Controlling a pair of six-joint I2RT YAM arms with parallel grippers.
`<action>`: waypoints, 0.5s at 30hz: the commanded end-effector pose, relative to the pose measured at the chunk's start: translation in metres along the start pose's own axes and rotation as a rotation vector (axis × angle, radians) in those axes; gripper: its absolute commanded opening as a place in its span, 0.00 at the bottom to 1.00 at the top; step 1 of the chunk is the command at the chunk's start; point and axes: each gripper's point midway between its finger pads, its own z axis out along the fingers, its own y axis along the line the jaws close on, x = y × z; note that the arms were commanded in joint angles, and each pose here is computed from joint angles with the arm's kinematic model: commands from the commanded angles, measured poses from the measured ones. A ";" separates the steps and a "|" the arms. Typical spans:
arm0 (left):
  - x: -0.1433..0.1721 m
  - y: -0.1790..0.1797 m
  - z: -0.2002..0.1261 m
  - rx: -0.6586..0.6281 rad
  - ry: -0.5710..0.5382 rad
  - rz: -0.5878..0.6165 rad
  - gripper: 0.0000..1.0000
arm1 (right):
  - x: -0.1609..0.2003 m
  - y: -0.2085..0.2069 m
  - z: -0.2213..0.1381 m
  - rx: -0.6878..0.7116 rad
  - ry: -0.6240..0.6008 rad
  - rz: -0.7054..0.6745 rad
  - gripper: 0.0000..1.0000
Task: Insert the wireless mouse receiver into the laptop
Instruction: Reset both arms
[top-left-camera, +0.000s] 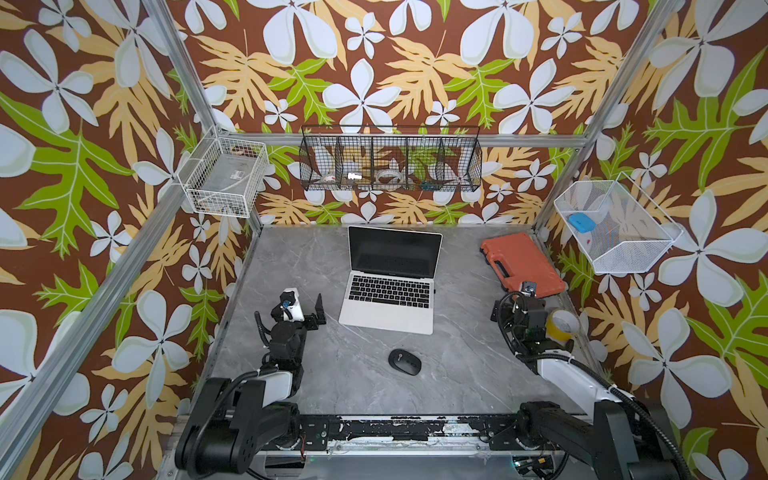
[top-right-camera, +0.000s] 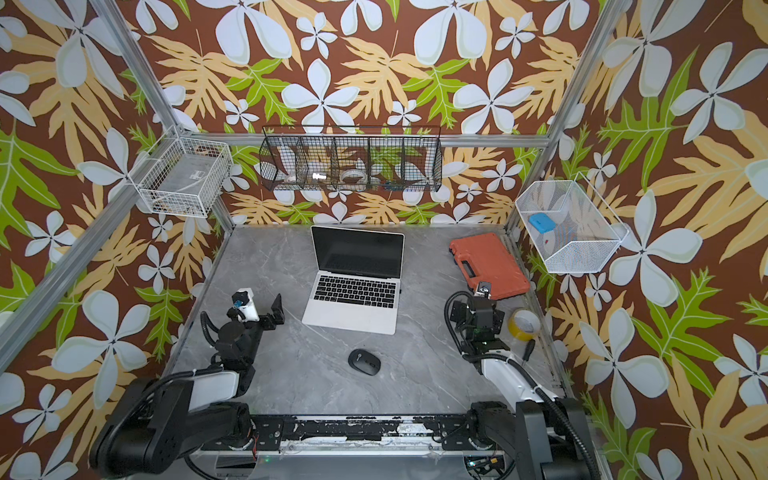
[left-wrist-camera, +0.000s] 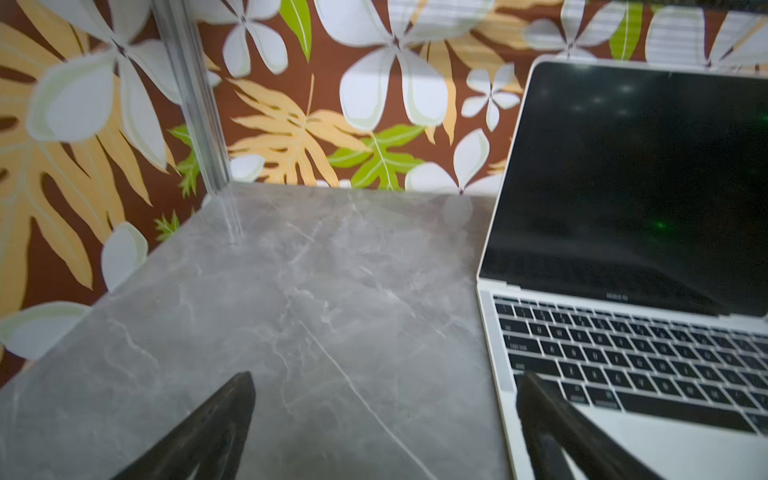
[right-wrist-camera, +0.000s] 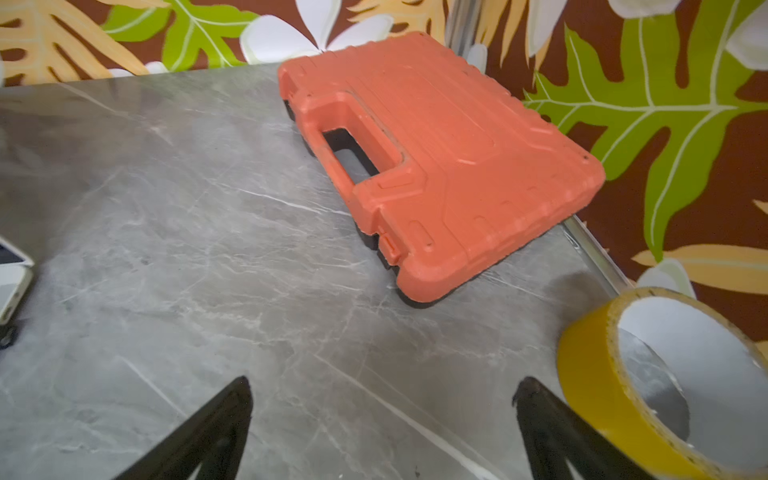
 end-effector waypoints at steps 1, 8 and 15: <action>-0.036 -0.013 0.012 0.056 -0.083 0.033 1.00 | -0.053 0.017 -0.013 -0.102 -0.311 -0.066 0.99; -0.035 0.005 0.022 -0.035 -0.066 -0.028 1.00 | -0.036 0.042 0.016 -0.209 -0.327 -0.131 0.99; -0.038 0.008 0.019 -0.054 -0.092 -0.041 1.00 | -0.032 0.026 0.031 -0.158 -0.226 -0.082 0.99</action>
